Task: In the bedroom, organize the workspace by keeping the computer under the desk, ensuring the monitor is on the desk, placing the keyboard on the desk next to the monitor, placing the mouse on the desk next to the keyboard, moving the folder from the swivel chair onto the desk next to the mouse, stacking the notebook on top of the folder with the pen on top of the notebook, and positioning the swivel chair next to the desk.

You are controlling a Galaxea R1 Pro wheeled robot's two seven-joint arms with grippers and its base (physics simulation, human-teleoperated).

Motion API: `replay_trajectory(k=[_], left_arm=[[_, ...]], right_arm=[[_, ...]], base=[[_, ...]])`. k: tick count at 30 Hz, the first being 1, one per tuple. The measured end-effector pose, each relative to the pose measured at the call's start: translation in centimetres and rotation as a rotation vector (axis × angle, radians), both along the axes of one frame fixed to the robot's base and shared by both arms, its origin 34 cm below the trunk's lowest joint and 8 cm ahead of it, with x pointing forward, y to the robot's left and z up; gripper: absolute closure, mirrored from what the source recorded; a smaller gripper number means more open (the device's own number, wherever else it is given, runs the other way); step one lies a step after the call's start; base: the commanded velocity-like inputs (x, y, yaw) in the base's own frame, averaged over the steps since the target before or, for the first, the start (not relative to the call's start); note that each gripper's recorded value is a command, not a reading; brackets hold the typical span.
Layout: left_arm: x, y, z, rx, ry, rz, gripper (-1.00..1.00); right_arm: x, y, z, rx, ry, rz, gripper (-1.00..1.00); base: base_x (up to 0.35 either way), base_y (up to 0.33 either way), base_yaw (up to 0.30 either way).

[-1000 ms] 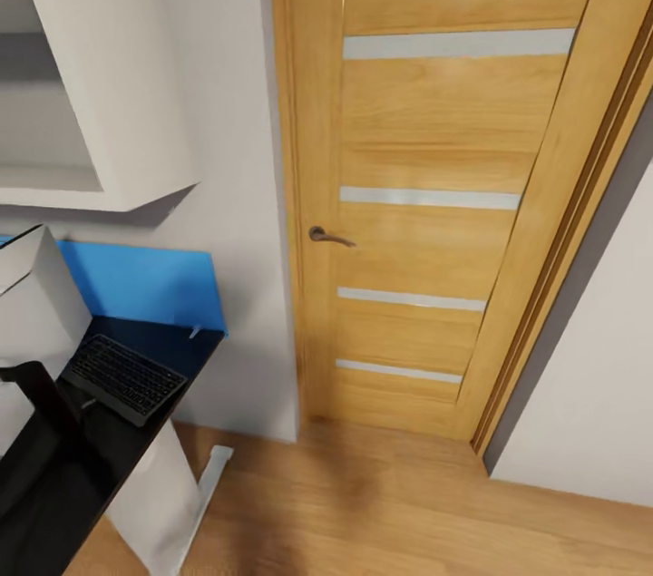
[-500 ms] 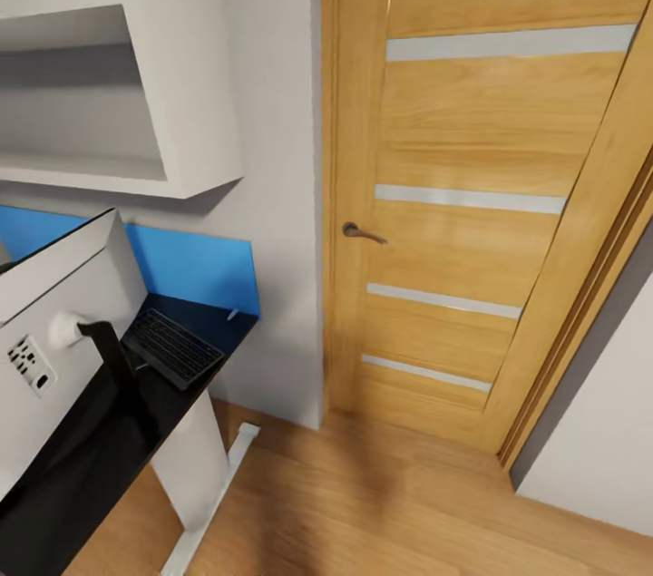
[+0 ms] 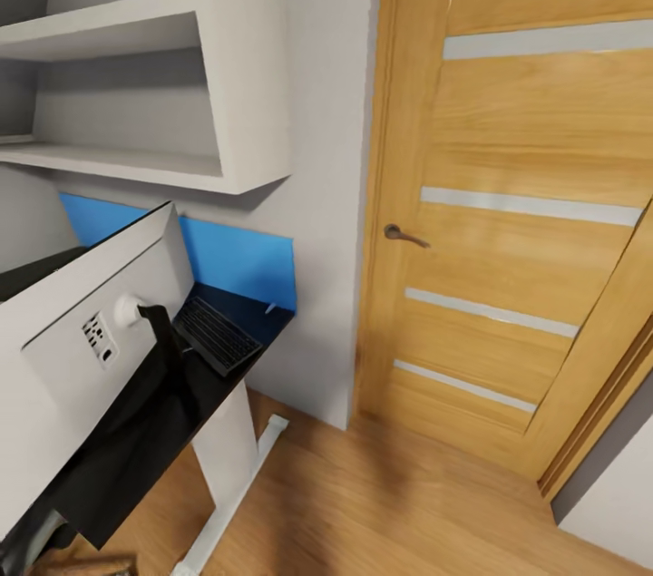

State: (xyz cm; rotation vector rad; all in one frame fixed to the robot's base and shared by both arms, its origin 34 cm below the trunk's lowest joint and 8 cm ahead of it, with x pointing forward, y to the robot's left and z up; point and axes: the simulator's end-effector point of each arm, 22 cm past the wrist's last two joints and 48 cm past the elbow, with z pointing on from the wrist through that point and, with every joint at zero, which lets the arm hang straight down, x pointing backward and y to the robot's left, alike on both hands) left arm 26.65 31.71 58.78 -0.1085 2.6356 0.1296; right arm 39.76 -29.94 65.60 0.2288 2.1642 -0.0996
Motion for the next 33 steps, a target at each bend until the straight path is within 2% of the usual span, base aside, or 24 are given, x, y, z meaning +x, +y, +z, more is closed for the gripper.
replay_trajectory(k=[3,6,9,33], left_arm=[[-2.0,-1.6,-0.6,-0.024,0.046,0.01,-1.0],[-4.3,-2.5,-1.2,-0.038,0.095,0.015,-1.0],[-5.2,-2.8,-1.3,-0.042,0.115,0.018,-1.0],[-5.6,-3.2,-1.4,-0.049,0.124,0.016,-1.0]], right_arm=[[0.0,-0.1,0.0,-0.001,0.0,0.0,-1.0],[0.0,0.0,0.0,0.0,0.0,0.0,-1.0],[0.0,0.0,0.0,0.0,0.0,0.0,-1.0],[-0.2,0.0,-0.1,0.0,0.004,0.001,-1.0]], base=[[0.0,0.0,0.279],[0.0,0.0,0.279],[0.0,0.0,0.279],[0.0,0.0,0.279]])
